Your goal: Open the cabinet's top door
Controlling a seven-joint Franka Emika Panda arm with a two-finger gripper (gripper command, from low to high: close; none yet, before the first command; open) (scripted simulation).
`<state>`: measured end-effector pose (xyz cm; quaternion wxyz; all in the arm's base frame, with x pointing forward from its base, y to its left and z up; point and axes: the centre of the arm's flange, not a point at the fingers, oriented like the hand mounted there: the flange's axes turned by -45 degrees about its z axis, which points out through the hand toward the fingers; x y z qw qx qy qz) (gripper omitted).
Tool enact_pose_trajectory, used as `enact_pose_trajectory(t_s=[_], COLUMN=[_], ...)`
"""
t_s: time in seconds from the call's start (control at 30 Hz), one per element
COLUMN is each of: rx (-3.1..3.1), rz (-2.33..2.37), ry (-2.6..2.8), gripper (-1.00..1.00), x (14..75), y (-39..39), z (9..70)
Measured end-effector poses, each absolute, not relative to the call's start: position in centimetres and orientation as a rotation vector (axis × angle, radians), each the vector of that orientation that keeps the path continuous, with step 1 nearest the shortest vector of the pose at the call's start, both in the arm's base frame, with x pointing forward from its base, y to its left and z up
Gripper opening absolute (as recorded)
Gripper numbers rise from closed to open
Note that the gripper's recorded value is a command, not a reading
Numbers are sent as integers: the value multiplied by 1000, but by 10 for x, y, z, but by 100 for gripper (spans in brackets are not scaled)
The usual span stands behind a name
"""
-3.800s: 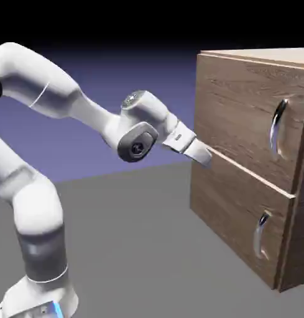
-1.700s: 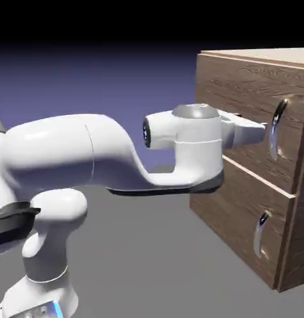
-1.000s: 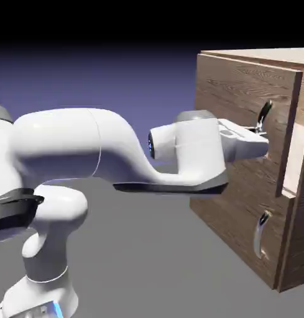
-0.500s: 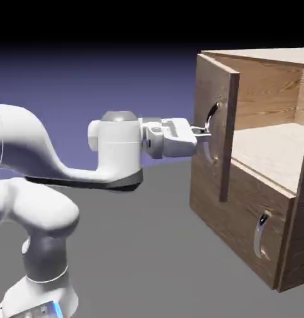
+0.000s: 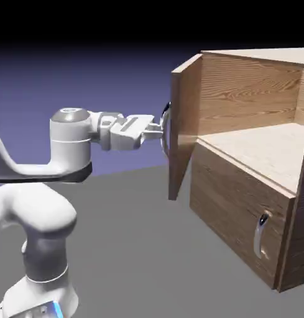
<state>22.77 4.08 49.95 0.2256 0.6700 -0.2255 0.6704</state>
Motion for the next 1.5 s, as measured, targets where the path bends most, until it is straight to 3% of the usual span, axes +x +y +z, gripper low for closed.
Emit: enact_pose_trajectory(t_s=[0.6, 1.5], rx=[1742, 1361], rz=[1736, 1362], ry=[-754, -1099], gripper=[-100, -100], x=[187, 143], y=[110, 366], z=[499, 498])
